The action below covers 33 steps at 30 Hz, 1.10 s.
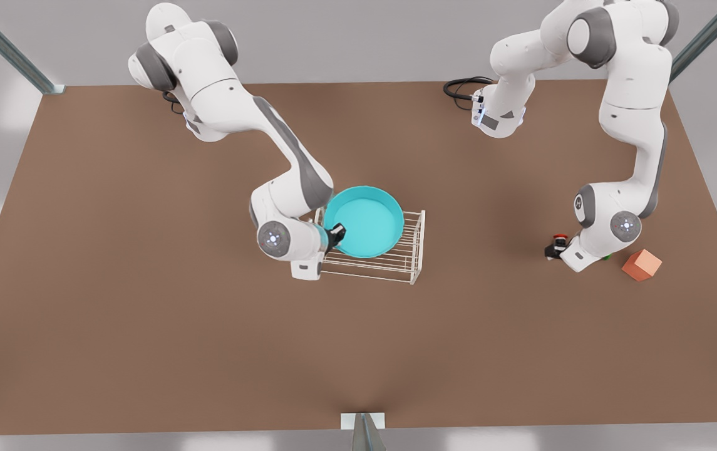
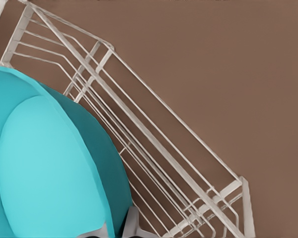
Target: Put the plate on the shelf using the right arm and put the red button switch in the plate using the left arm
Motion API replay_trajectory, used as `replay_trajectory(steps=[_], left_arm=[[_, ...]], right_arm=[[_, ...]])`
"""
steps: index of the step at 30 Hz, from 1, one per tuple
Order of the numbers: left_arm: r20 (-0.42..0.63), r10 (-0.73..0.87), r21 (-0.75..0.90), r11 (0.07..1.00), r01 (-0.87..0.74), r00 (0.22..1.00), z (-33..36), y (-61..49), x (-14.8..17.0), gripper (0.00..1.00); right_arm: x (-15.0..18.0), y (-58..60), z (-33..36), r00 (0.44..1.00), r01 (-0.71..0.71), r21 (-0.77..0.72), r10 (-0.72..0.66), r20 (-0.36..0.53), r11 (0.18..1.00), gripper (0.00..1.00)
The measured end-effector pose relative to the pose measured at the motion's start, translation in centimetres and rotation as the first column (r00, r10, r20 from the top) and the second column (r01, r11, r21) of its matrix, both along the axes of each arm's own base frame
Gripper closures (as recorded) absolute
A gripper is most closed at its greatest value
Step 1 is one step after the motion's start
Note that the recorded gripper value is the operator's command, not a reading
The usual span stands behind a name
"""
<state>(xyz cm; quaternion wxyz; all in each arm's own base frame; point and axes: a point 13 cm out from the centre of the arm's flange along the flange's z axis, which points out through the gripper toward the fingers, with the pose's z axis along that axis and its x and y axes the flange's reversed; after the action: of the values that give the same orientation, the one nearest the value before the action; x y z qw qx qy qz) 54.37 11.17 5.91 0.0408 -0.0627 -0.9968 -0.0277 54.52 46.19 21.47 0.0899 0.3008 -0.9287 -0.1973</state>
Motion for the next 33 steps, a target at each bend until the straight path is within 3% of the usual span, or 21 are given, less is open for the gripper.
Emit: replay_trajectory(steps=[1,2,6,9,12,15,19,20,21,26,30,33], left_arm=[[0.003,-0.003,-0.003,1.000,0.003,1.000,-0.5,0.0,-0.1,0.00],[0.004,-0.006,-0.005,1.000,0.006,1.000,-1.0,0.0,-0.2,0.00],[0.022,-0.020,-0.011,1.000,0.021,1.000,-1.9,-0.2,-0.1,0.00],[0.035,-0.029,-0.013,0.999,0.030,0.999,-2.2,-0.2,0.0,0.01],[0.044,-0.036,-0.013,0.999,0.036,0.998,-2.2,-0.3,0.0,0.02],[0.044,-0.041,-0.014,0.999,0.041,0.998,-2.3,-0.3,-0.4,0.02],[0.037,-0.037,-0.018,0.999,0.038,0.999,-2.9,0.0,-1.5,0.04],[0.039,-0.037,-0.018,0.999,0.038,0.999,-2.9,0.1,-1.5,0.14],[0.042,-0.037,-0.017,0.999,0.038,0.998,-2.8,0.2,-1.5,0.40],[0.064,-0.042,-0.008,0.999,0.042,0.997,-1.9,0.2,-0.8,0.68],[0.083,-0.042,0.000,0.999,0.043,0.996,-0.9,0.0,-0.1,0.70],[0.135,-0.064,0.014,0.998,0.063,0.989,4.5,-2.0,3.2,0.70]], right_arm=[[0.0,0.2,-0.1,1.000,0.013,-0.003,-0.013,-0.001,1.000,0.37],[0.0,0.3,-0.1,1.000,0.027,-0.007,-0.027,0.000,1.000,0.00],[2.0,-0.5,2.1,0.993,0.110,0.002,-0.110,0.032,0.994,0.00],[8.3,-7.7,12.5,0.958,0.237,0.067,-0.245,0.147,0.969,0.00],[14.5,-27.1,15.4,0.891,0.394,-0.057,-0.367,0.266,0.917,0.00],[10.7,-41.5,11.2,0.884,0.456,-0.226,-0.410,0.223,0.861,0.00],[8.4,-42.9,11.9,0.915,0.401,-0.306,-0.359,0.186,0.864,0.00],[8.4,-43.0,12.9,0.919,0.390,-0.332,-0.341,0.196,0.859,0.00],[8.8,-43.0,14.5,0.918,0.391,-0.351,-0.331,0.219,0.851,0.00],[9.4,-44.4,18.6,0.892,0.446,-0.388,-0.363,0.270,0.806,0.00],[9.0,-44.4,18.5,0.883,0.467,-0.406,-0.391,0.259,0.786,0.00],[8.8,-44.4,18.4,0.876,0.482,-0.413,-0.411,0.254,0.773,0.00]])
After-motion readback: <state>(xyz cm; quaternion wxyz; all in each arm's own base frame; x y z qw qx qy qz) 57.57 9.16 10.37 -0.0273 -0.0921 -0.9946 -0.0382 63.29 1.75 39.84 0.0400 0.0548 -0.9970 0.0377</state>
